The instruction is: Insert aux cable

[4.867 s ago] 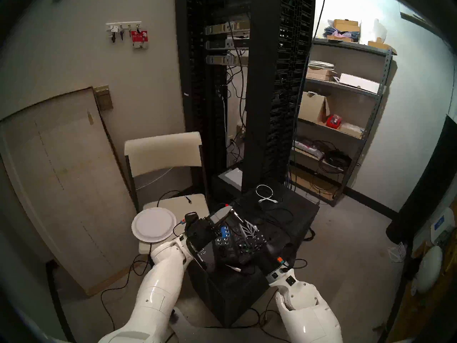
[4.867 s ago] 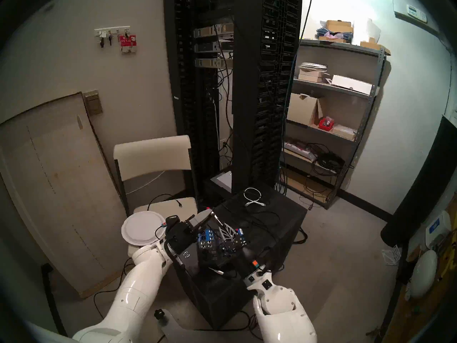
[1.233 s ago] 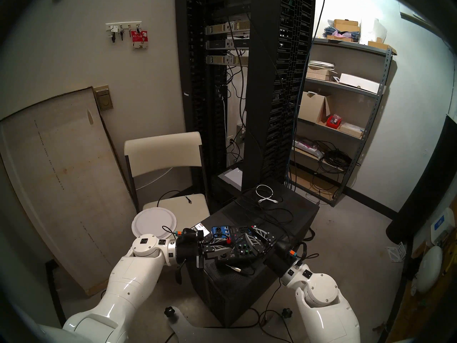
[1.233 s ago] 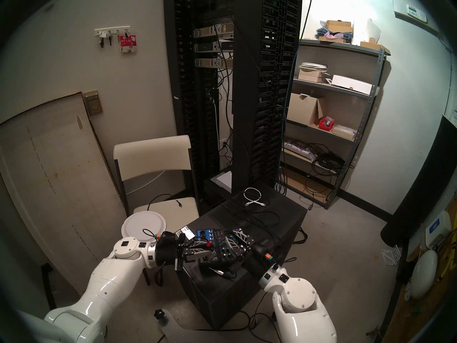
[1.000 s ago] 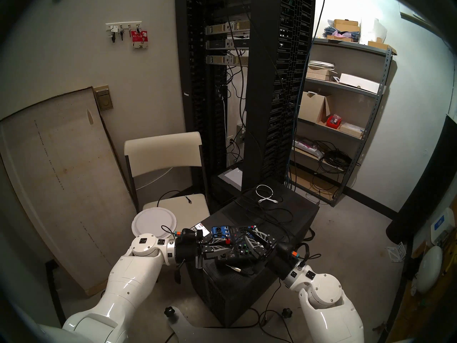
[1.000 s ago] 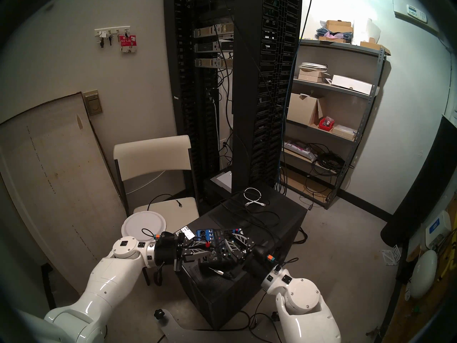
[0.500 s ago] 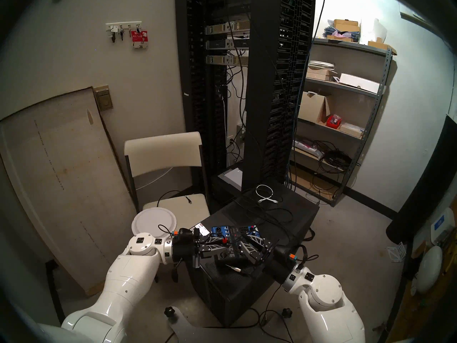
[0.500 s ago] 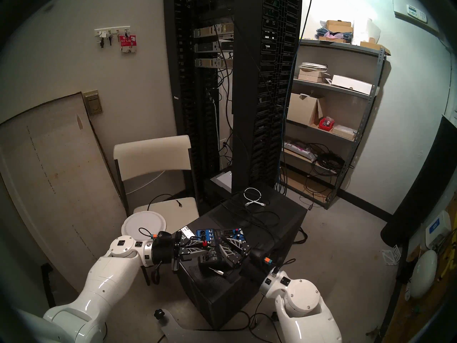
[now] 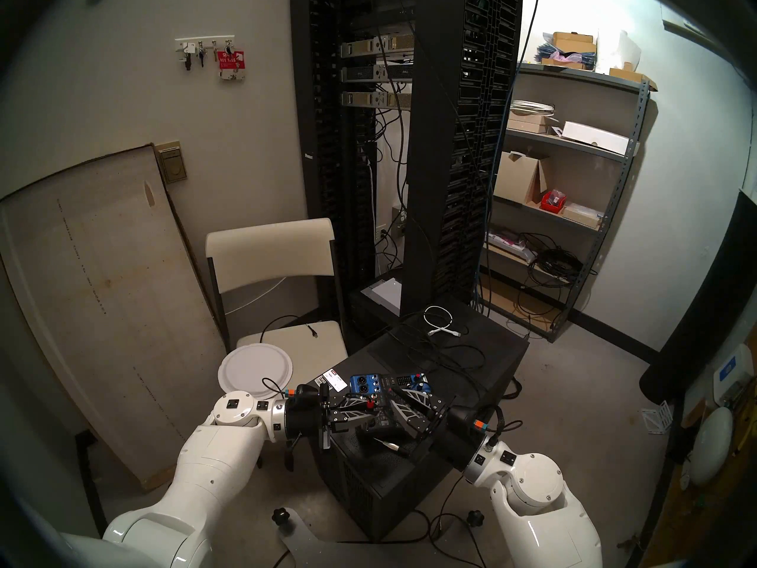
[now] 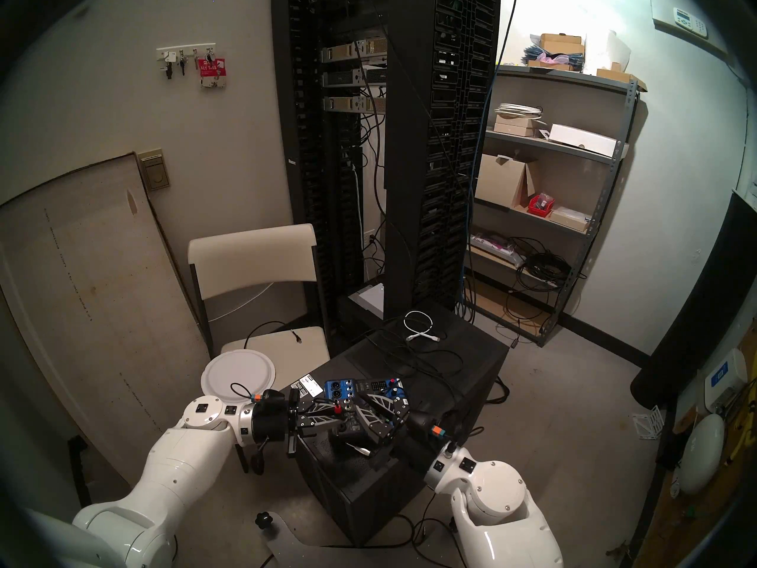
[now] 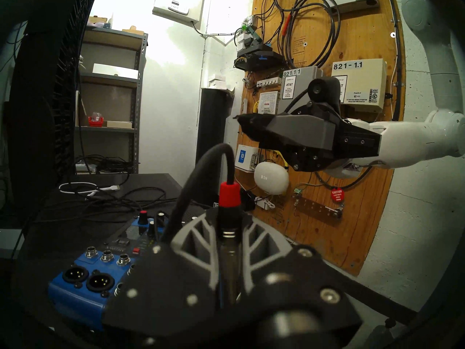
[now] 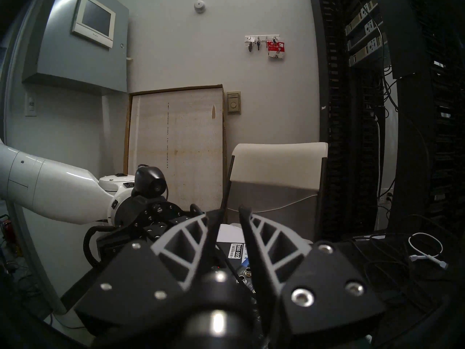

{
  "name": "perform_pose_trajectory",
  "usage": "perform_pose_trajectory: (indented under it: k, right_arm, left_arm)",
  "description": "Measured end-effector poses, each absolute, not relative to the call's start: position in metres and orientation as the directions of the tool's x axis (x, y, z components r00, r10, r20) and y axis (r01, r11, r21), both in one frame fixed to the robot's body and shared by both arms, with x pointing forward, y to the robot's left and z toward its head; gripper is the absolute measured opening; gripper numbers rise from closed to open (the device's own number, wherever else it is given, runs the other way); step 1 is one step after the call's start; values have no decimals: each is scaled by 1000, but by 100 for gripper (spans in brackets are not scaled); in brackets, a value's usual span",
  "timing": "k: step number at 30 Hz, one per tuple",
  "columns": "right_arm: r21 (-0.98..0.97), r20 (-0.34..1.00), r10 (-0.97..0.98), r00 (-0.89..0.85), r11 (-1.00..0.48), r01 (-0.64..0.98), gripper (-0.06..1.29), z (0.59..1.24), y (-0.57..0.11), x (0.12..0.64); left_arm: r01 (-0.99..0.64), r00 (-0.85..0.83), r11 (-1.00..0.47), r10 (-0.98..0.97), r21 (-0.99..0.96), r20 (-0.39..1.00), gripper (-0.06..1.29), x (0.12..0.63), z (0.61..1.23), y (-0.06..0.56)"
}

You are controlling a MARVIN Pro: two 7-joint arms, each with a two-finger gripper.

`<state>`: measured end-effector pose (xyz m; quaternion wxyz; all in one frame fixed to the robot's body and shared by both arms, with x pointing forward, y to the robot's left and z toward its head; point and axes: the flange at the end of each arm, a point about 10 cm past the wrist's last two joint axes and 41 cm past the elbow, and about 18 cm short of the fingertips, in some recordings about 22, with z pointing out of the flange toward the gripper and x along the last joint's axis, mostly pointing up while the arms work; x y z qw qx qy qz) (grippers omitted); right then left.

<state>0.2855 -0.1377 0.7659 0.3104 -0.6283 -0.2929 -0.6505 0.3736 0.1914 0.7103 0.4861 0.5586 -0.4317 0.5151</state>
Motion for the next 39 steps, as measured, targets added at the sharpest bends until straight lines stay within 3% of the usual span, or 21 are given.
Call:
perform_pose_trajectory:
  k: [39]
  right_arm:
    - [-30, 1000, -20, 23, -609, 793, 38, 764, -141, 278]
  left_arm:
    - [-983, 55, -176, 19, 58, 998, 12, 381, 709, 182]
